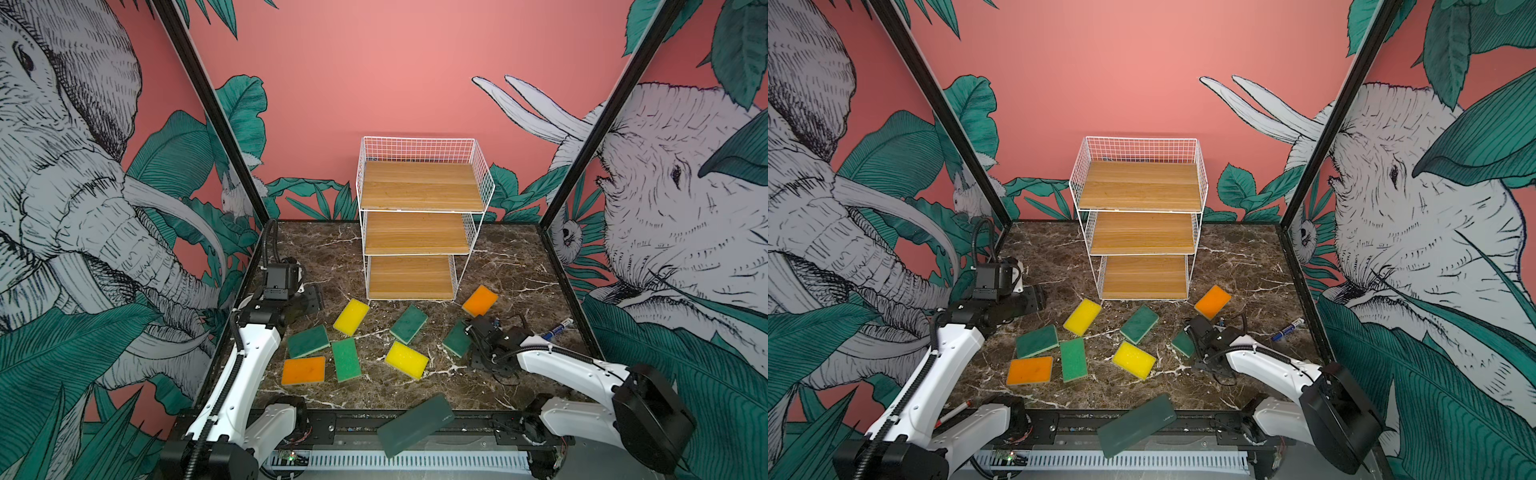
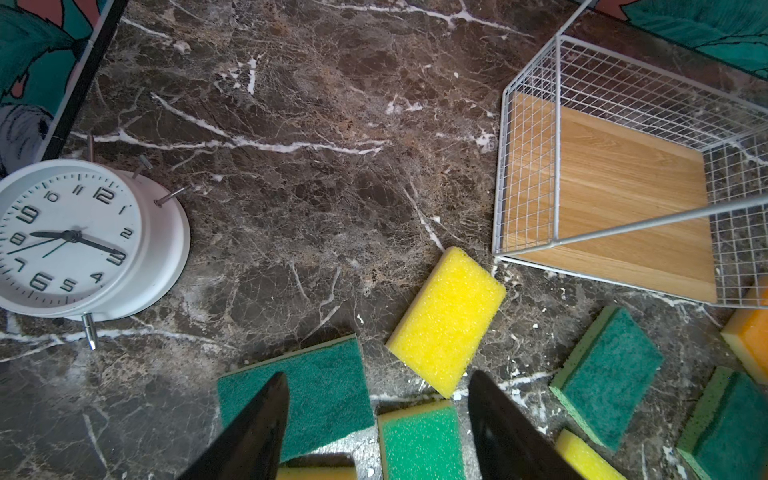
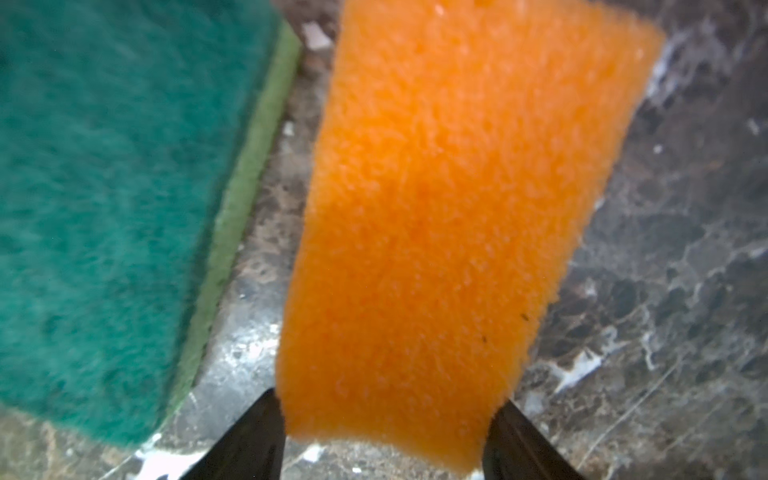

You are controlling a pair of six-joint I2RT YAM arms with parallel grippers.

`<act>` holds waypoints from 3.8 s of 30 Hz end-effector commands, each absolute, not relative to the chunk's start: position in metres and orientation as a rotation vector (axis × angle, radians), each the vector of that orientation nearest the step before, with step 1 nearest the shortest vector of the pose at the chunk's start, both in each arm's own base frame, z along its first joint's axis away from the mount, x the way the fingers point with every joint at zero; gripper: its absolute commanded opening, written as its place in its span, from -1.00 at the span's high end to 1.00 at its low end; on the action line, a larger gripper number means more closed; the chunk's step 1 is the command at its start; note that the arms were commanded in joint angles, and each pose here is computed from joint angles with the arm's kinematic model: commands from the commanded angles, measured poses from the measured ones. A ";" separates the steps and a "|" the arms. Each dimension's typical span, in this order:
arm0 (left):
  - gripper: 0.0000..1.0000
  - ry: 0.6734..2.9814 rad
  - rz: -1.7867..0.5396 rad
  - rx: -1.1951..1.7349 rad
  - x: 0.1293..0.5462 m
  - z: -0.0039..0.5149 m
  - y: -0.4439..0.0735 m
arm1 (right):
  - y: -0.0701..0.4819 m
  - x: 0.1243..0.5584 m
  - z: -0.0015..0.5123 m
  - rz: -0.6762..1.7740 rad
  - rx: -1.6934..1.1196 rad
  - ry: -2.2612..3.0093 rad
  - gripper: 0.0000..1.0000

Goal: Place and organize the cleaning sponges onto the shelf
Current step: 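Lift the orange sponge with the right gripper and draw it back, then carry the orange sponge with the right gripper toward the shelf, then raise the orange sponge with the right gripper above the shelf's top tier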

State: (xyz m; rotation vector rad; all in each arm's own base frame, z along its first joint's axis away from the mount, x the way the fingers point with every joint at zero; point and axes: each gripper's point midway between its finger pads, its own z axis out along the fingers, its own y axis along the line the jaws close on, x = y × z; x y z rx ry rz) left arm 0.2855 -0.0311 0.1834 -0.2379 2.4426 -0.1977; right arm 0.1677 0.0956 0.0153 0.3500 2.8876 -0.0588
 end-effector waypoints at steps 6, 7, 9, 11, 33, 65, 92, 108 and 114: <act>-0.40 2.463 -0.179 -0.207 0.279 0.184 -0.029 | 0.076 0.168 0.024 -0.175 0.478 2.827 -0.67; -0.40 2.463 -0.180 -0.203 0.280 0.184 -0.030 | 0.072 0.170 0.027 -0.187 0.506 2.805 -0.69; -0.40 2.468 -0.188 -0.199 0.281 0.182 -0.031 | 0.065 0.173 0.033 -0.189 0.569 2.763 -0.70; -0.40 2.474 -0.198 -0.195 0.282 0.182 -0.033 | 0.065 0.178 0.034 -0.140 0.624 2.729 -0.70; -0.41 2.536 -0.196 -0.121 0.291 0.172 -0.038 | 0.069 0.190 0.006 -0.016 0.847 2.743 -0.74; -0.40 2.485 -0.193 -0.096 0.289 0.206 -0.037 | 0.129 0.200 0.108 0.045 0.242 2.773 0.16; -0.40 2.314 -0.330 0.013 0.286 0.300 -0.057 | 0.245 0.227 0.363 0.356 -0.298 2.378 0.18; -0.40 2.296 -0.379 0.025 0.296 0.309 -0.064 | 0.226 0.291 0.469 0.376 -0.289 2.023 0.12; -0.40 2.282 -0.367 0.008 0.295 0.312 -0.062 | 0.233 0.311 0.485 0.359 -0.328 1.946 0.07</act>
